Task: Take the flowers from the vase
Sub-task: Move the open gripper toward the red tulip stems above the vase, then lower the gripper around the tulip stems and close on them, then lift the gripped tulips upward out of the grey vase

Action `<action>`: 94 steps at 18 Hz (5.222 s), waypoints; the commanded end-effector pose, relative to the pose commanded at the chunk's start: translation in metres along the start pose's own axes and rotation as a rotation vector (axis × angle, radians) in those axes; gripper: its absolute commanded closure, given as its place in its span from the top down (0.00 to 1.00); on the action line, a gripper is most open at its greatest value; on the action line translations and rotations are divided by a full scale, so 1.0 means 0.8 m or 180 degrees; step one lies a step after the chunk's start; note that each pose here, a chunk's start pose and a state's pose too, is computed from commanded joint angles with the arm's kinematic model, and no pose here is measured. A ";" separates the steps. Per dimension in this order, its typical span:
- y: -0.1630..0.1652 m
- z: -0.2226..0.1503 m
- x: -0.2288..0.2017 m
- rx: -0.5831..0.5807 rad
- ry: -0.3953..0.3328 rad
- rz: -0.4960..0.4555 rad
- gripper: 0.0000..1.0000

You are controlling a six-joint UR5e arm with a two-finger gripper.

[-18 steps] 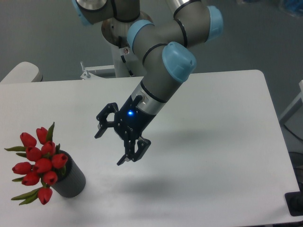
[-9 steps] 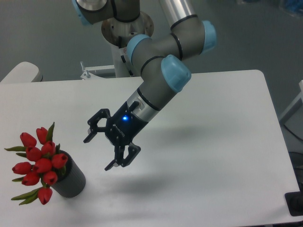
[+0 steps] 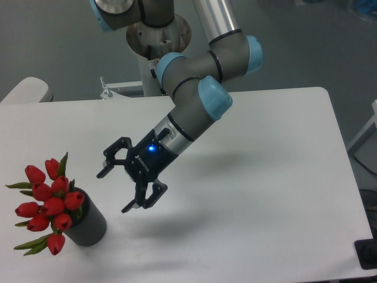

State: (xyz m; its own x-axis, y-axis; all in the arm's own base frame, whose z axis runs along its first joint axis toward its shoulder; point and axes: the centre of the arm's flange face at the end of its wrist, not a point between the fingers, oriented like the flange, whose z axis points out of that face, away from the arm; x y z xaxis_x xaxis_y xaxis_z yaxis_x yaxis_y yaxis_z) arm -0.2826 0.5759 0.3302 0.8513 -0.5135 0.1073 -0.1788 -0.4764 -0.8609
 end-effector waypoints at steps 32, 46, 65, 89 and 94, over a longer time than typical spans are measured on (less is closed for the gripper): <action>-0.012 0.076 0.026 -0.0009 0.0280 0.0057 1.00; -0.012 0.083 0.029 -0.0008 0.0316 0.0049 0.80; -0.023 0.077 0.023 0.0025 0.0284 0.0107 0.37; -0.206 -0.039 0.032 0.0354 -0.0151 -0.0515 0.37; -0.219 -0.068 0.019 0.0451 -0.0224 -0.0663 0.37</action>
State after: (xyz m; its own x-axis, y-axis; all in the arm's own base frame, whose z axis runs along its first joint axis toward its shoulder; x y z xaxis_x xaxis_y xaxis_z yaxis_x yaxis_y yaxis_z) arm -0.2655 0.6123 0.5096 0.8956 -0.3617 0.2590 0.0705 -0.4593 -0.8855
